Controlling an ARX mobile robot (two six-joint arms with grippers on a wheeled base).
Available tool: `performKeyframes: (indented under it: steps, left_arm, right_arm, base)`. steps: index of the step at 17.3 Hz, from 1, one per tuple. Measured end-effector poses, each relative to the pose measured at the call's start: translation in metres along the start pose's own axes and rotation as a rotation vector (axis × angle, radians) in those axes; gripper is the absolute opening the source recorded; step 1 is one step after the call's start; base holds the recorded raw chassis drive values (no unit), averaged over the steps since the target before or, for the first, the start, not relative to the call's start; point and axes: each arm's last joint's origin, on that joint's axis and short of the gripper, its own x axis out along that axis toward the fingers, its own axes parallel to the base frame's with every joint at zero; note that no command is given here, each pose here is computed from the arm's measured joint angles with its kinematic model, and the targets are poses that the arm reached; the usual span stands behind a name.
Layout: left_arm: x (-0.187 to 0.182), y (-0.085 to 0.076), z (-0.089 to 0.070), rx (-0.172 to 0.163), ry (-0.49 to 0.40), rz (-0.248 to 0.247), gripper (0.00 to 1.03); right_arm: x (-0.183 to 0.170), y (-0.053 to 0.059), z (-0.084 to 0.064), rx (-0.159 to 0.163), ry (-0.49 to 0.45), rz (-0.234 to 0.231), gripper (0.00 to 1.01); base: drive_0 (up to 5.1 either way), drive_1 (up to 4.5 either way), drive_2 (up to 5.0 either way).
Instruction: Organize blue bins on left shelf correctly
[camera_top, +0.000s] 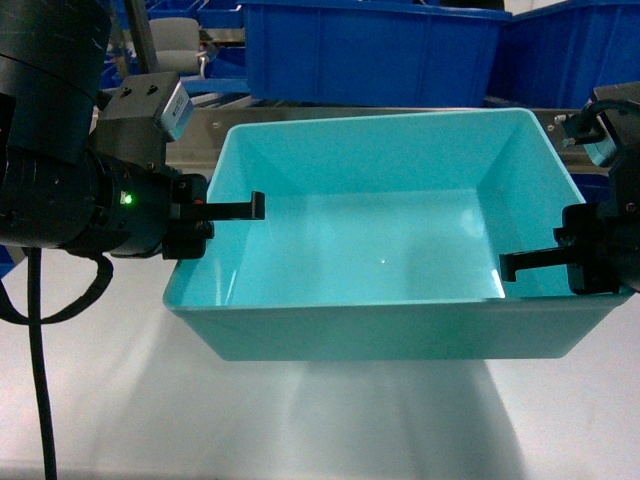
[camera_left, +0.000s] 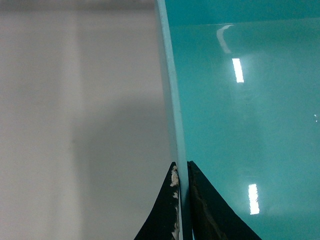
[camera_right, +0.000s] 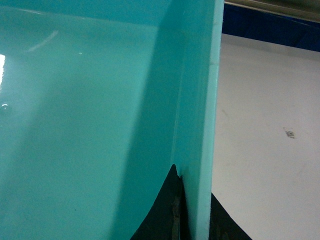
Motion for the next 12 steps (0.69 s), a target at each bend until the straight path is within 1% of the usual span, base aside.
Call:
performKeyframes:
  steps: [12]
  left_arm:
    - [0.0, 0.0, -0.0001, 0.0, 0.001, 0.0, 0.02]
  right_arm:
    - [0.0, 0.0, -0.0002, -0.001, 0.002, 0.0, 0.02]
  base:
    - [-5.0, 2.4, 2.4]
